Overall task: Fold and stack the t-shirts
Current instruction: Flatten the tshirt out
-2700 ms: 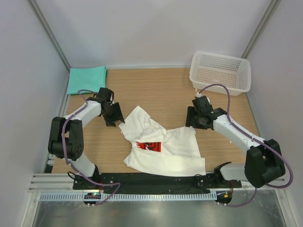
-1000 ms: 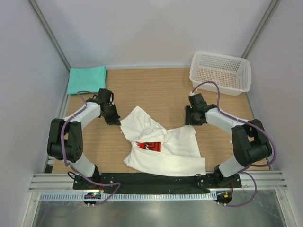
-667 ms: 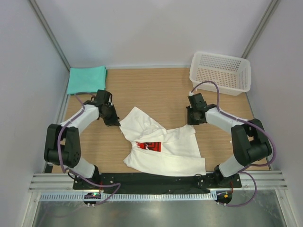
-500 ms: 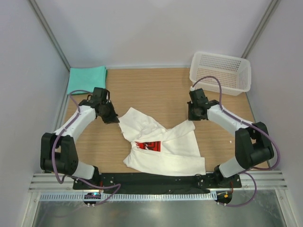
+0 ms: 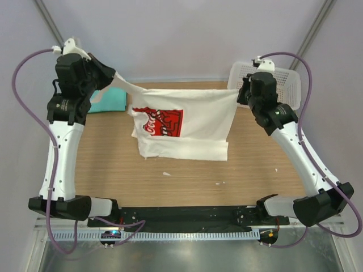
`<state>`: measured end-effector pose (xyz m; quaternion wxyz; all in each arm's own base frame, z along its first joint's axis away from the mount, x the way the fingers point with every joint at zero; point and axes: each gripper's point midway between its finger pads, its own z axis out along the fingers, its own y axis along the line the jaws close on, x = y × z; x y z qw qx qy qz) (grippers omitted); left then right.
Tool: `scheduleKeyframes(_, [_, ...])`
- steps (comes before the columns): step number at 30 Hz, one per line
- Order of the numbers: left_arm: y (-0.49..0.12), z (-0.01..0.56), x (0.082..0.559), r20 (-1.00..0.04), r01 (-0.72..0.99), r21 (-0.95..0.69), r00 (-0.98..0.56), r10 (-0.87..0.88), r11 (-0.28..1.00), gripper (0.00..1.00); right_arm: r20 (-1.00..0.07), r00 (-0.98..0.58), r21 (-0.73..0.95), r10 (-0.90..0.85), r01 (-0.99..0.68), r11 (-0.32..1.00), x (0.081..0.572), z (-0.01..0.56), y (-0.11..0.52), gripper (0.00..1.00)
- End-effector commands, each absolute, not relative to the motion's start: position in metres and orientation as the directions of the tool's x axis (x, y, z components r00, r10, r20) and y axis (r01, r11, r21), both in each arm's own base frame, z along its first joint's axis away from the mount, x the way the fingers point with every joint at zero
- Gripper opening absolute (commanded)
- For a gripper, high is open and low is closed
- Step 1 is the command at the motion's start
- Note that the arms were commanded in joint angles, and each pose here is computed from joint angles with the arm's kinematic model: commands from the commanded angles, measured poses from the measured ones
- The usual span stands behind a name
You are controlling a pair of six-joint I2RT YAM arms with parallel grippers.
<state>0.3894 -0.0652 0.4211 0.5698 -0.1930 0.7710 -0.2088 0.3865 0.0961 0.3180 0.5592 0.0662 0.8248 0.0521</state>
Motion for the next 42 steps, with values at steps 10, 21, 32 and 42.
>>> scheduleKeyframes(10, [-0.03, 0.575, 0.326, -0.935, 0.015, -0.332, 0.13, -0.331, 0.943, 0.0, -0.954, 0.091, 0.281, 0.287, -0.071, 0.957, 0.328, 0.5, 0.074, 0.01])
scheduleKeyframes(21, [-0.027, 0.688, 0.191, -0.858, 0.163, -0.187, 0.453, -0.242, 0.969, 0.0, -0.871, 0.27, 0.325, 0.41, -0.311, 0.893, 0.196, 0.581, 0.058, 0.01])
scheduleKeyframes(32, [-0.022, 0.745, 0.12, -0.704, 0.27, -0.042, 0.676, -0.22, 0.962, 0.0, -0.79, 0.333, 0.376, 0.514, -0.399, 0.836, 0.157, 0.638, 0.052, 0.01])
scheduleKeyframes(42, [-0.084, 0.657, 0.251, -0.891, 0.219, 0.044, 0.451, -0.061, 0.975, 0.0, -0.904, 0.065, 0.409, 0.422, -0.157, 0.899, 0.255, 0.516, 0.067, 0.01])
